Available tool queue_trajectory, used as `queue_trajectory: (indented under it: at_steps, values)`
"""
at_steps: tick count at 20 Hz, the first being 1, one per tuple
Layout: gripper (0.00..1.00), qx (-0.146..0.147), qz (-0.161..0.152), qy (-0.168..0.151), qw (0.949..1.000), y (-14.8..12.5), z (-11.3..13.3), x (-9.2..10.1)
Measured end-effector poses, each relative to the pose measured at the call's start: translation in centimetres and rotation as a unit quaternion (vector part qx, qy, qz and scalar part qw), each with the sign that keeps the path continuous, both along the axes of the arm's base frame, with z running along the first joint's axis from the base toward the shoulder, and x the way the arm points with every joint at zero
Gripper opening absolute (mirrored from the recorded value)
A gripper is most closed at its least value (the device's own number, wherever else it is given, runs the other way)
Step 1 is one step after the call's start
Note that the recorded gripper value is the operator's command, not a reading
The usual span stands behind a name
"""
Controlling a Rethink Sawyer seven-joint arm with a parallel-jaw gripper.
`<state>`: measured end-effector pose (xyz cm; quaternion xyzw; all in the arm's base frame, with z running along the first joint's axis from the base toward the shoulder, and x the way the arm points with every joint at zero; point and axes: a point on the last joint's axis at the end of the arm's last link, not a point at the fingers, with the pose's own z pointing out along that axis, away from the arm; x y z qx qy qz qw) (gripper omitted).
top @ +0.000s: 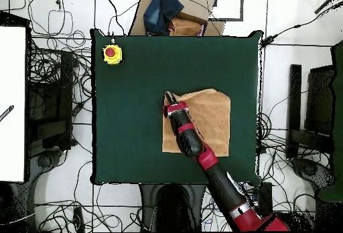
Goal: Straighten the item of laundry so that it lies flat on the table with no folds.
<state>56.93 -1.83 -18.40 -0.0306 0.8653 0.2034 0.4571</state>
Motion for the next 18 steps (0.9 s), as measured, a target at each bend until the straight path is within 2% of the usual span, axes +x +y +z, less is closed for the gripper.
queue_trajectory:
  at_steps: [6, 13, 16, 18]
  values:
    - [0.00, 0.034, -0.027, -0.014, 0.9989, 0.5, 0.8, 0.6]
    - [0.00, 0.048, -0.026, -0.012, 0.9985, 1.9, 0.6, 1.0]
    - [0.00, 0.037, -0.003, 0.000, 0.9993, 3.2, -0.1, 1.0]
    - [0.00, 0.015, 0.033, 0.036, 0.9987, 5.4, -1.8, 0.3]
